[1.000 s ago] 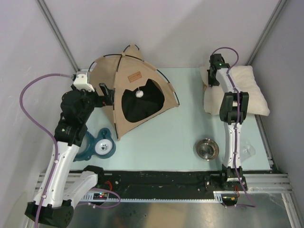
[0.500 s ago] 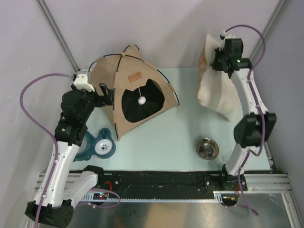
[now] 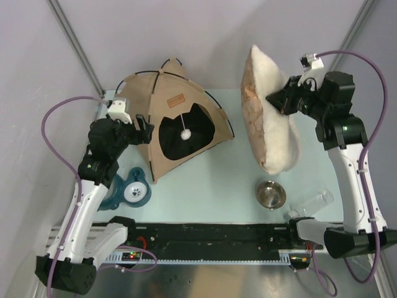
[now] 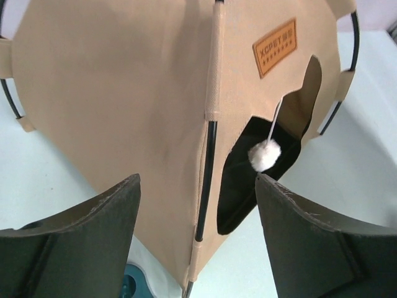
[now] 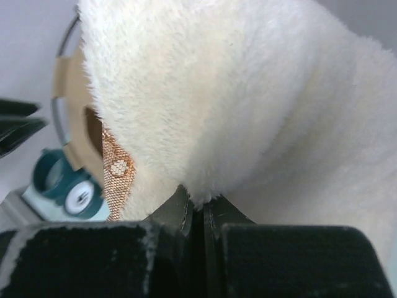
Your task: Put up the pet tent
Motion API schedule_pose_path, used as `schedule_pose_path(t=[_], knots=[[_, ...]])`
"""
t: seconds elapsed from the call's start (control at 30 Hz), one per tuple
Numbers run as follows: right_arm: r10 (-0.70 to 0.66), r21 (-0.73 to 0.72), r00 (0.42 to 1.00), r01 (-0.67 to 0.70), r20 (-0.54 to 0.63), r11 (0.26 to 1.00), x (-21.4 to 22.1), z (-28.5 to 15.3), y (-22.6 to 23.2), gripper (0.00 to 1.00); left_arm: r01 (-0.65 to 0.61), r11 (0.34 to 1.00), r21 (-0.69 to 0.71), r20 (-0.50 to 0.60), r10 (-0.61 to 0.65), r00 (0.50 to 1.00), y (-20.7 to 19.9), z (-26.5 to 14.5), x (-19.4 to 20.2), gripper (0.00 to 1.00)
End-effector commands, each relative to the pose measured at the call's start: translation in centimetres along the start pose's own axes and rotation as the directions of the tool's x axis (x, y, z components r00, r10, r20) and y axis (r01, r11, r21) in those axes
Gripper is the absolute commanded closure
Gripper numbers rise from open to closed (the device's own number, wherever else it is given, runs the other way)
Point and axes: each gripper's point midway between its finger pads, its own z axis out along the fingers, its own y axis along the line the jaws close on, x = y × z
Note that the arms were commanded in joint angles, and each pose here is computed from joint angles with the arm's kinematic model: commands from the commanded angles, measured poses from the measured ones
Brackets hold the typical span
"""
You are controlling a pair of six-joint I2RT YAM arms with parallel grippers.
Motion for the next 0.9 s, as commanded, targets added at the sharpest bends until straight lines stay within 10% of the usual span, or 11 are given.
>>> schedule_pose_path(t=[0.0,0.37,0.87], knots=[[-0.031,-0.304,0.995,0.059,0.097,0.951,-2.1,-3.7,6.7,1.00,0.022,0.999,0.048,-0.052,-0.019,0.998,-0.6,0.9,1.4,0.28],[-0.027,-0.447,0.986,0.099,0.164,0.889,-2.1,-10.9,12.2,1.00,0.055,0.998,-0.014,-0.116,-0.056,0.992,0.5,2.7,3.0,0.72],[-0.033,-0.743,0.999,0.028,0.009,0.668,3.0,-13.2,18.1,1.00,0.046,0.999,-0.006,-0.123,-0.047,0.991,0.4,3.1,2.8,0.98]])
